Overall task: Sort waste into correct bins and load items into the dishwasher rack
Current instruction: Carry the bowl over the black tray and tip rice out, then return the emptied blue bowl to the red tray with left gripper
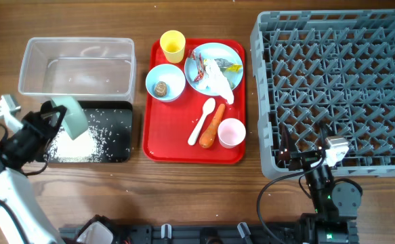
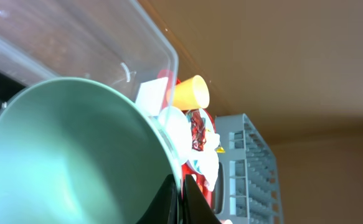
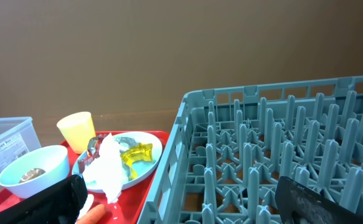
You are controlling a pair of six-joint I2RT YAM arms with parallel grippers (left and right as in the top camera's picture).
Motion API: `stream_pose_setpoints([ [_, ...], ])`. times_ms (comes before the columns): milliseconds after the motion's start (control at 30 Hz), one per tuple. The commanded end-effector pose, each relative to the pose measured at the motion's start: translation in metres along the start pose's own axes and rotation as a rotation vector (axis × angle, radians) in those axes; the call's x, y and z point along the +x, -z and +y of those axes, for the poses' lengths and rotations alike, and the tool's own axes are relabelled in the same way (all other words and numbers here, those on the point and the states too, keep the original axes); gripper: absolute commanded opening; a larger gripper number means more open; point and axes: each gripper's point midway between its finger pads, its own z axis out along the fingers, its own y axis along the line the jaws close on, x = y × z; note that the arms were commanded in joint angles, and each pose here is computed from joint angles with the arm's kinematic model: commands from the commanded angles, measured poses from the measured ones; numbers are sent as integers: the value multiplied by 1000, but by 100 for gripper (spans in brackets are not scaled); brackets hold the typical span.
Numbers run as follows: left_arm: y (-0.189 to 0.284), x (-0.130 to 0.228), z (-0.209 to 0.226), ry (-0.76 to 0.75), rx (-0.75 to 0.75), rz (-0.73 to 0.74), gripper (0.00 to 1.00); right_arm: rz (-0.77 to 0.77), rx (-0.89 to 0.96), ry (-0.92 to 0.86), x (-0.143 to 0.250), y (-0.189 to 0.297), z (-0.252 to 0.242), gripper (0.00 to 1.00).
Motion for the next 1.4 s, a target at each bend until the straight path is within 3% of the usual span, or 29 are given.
stream_pose_setpoints([
  [0, -12, 6, -37, -76, -96, -20, 4, -5, -18, 15, -1, 0, 3, 100],
  [300, -106, 102, -90, -432, -269, 143, 4, -5, -18, 15, -1, 0, 3, 100],
  [567, -170, 201, -65, -633, -383, 379, 4, -5, -18, 15, -1, 0, 3, 100],
  [1067, -182, 232, -27, -684, -508, 482, 6, -5, -18, 14, -1, 0, 3, 100],
  [1167, -184, 234, -23, -684, -516, 490, 15, -5, -18, 15, -1, 0, 3, 100],
  [1267, -188, 230, -32, -685, -486, 461, 42, -5, -18, 15, -1, 0, 3, 100],
  [1367, -191, 218, -58, -685, -433, 414, 49, -5, -18, 15, -1, 0, 3, 100],
])
